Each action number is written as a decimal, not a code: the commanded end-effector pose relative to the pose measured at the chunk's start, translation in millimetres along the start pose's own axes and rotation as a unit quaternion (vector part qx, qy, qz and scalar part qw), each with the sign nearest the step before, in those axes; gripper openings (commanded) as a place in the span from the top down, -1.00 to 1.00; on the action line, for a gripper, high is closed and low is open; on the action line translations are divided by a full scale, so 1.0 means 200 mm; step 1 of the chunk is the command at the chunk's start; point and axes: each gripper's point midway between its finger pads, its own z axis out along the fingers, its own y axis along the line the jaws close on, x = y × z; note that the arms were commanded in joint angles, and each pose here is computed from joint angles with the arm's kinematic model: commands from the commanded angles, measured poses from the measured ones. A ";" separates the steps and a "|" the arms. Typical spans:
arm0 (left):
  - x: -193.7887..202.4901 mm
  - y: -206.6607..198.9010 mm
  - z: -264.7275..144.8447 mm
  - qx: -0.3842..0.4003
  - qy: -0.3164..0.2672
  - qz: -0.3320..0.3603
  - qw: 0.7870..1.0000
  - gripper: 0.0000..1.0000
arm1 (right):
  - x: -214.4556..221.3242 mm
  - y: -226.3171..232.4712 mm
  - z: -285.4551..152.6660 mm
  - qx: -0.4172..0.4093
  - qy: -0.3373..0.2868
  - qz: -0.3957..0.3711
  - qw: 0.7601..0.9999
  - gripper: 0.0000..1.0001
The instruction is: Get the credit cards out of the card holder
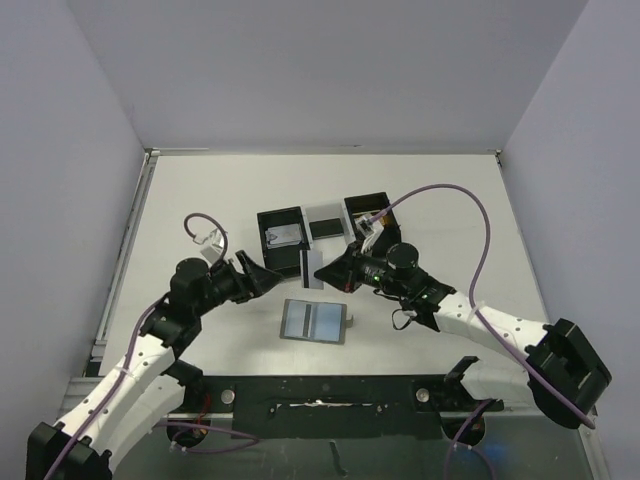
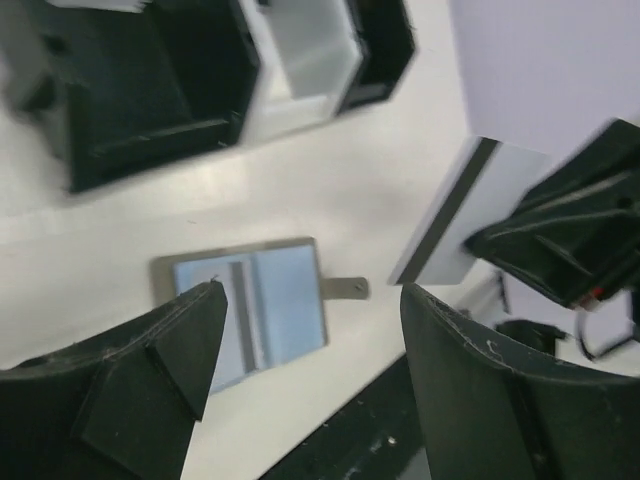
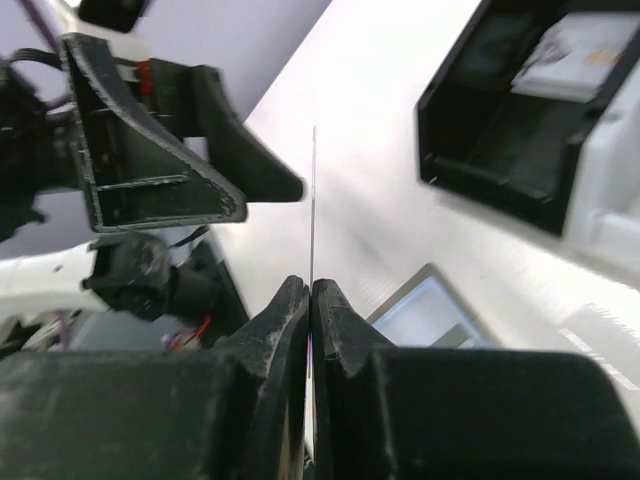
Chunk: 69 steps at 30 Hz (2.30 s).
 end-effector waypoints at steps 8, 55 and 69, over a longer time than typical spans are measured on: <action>-0.53 0.18 -0.23 -0.233 -0.033 0.114 0.965 -0.40 | -0.41 -0.09 0.05 0.112 -0.051 -0.281 0.952 1.00; -0.72 0.45 -0.39 -0.295 -0.141 0.122 0.937 -0.45 | -0.45 -0.71 0.90 0.174 0.182 -0.707 0.661 1.00; -0.73 0.46 -0.41 -0.306 -0.149 0.118 0.933 -0.45 | -0.30 -0.85 0.94 0.165 0.236 -0.719 0.633 0.99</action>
